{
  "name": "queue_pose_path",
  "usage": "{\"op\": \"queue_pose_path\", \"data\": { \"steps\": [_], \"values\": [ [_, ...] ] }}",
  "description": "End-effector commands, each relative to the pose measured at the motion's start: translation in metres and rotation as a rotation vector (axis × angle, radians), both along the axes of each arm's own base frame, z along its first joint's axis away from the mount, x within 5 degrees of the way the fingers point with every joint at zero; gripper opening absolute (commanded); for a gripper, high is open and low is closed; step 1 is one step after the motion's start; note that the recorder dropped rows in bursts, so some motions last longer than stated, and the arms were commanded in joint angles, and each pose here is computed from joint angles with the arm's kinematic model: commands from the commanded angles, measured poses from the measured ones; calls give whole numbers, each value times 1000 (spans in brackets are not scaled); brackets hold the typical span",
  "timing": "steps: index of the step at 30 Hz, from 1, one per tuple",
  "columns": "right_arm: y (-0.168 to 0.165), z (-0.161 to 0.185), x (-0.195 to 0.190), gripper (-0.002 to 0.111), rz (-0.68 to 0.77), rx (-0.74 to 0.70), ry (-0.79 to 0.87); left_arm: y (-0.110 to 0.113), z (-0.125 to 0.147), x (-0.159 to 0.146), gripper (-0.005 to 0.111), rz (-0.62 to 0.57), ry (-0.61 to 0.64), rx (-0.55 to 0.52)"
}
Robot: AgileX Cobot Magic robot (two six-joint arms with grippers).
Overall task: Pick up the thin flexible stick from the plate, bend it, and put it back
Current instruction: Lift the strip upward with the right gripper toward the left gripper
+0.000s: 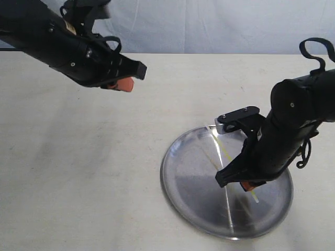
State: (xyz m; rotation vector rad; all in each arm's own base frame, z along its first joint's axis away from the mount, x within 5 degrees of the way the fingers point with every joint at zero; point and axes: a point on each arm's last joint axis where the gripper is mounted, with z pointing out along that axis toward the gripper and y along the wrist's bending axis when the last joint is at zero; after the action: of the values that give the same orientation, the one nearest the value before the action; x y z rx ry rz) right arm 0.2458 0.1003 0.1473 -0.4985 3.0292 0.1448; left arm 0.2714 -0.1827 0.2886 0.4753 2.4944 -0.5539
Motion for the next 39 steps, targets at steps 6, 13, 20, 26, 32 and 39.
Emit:
{"op": "queue_pose_path", "data": {
  "steps": [6, 13, 20, 26, 32, 39],
  "values": [
    [-2, 49, -11, -1, -21, 80, -152, -5, 29, -4, 20, 116, -22, -276],
    [-3, 87, -24, -1, -53, 184, -281, -11, 34, -6, 20, 123, 17, -384],
    [-4, 107, -34, -1, -61, 254, -344, -22, 43, -13, 35, 23, 61, -523],
    [3, 111, -36, -1, -34, 338, -341, -24, 45, -15, 51, -9, 60, -549],
    [16, 118, -38, -1, 28, 494, -349, -24, 45, -15, 52, -7, 56, -548],
    [26, 125, -40, -1, 79, 617, -368, -24, 45, -15, 52, -9, 56, -548]
  ]
}}
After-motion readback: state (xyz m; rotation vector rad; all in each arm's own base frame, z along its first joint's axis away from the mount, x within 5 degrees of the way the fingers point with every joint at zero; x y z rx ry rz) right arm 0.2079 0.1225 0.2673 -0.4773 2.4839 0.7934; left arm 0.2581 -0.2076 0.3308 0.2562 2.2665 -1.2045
